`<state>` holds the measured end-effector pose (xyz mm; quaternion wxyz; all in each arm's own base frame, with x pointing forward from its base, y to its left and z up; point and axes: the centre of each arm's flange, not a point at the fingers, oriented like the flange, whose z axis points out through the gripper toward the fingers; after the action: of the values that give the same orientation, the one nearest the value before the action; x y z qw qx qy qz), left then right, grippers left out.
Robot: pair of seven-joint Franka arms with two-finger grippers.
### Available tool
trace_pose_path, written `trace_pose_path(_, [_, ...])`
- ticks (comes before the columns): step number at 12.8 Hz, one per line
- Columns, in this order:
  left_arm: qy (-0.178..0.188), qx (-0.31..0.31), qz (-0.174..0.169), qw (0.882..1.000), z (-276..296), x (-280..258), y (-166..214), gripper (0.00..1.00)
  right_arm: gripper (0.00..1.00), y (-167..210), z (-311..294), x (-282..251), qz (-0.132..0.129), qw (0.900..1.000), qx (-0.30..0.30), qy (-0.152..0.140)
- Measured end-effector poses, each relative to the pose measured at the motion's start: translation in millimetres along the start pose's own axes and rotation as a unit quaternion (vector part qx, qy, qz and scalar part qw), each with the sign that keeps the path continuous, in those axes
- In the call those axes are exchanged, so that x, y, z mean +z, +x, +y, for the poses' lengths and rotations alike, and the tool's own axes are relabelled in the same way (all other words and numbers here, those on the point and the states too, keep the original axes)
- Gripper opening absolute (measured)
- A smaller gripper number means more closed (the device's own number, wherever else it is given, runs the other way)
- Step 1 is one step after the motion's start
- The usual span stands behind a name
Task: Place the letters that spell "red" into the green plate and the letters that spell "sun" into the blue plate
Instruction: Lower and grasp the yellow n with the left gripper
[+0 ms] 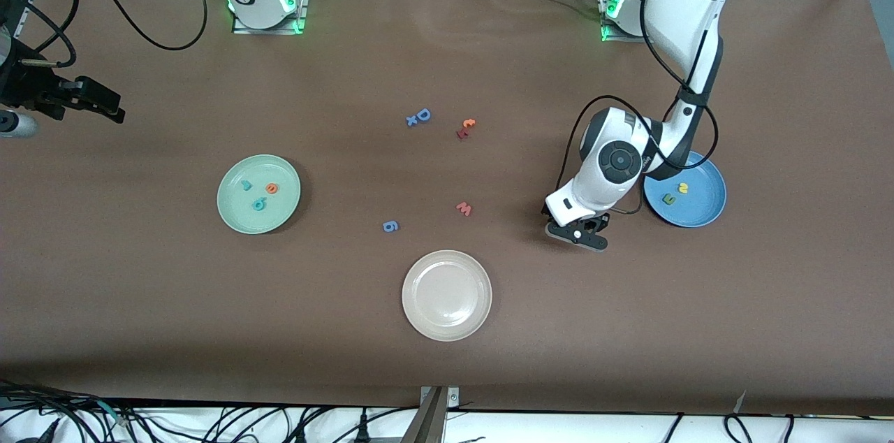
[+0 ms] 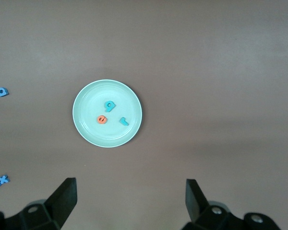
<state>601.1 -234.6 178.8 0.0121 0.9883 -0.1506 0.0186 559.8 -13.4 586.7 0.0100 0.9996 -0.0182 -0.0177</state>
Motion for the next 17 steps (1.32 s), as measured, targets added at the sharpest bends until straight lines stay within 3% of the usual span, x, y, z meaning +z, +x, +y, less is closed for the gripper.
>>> trace_pose_path(3, [0.000, 0.001, -0.001, 1.000, 0.7, 3.2, -0.8, 0.67, 1.00, 0.1, 0.0, 0.2, 0.000, 1.000, 0.000, 0.000])
trace_pose_path(10, [0.001, 0.004, 0.000, 1.000, 4.0, 8.9, -1.5, 0.62, 1.00, 0.3, 0.0, 0.7, -0.001, 1.000, 0.000, 0.000])
trace_pose_path(12, [0.003, 0.002, 0.002, 1.000, 0.3, 7.7, -0.3, 0.51, 1.00, 0.4, 0.0, 0.8, -0.001, 1.000, 0.000, 0.000])
trace_pose_path(17, [0.003, 0.001, 0.004, 1.000, -1.3, 6.7, 0.6, 0.40, 1.00, 0.9, 0.0, 1.8, -0.002, 1.000, 0.000, -0.001])
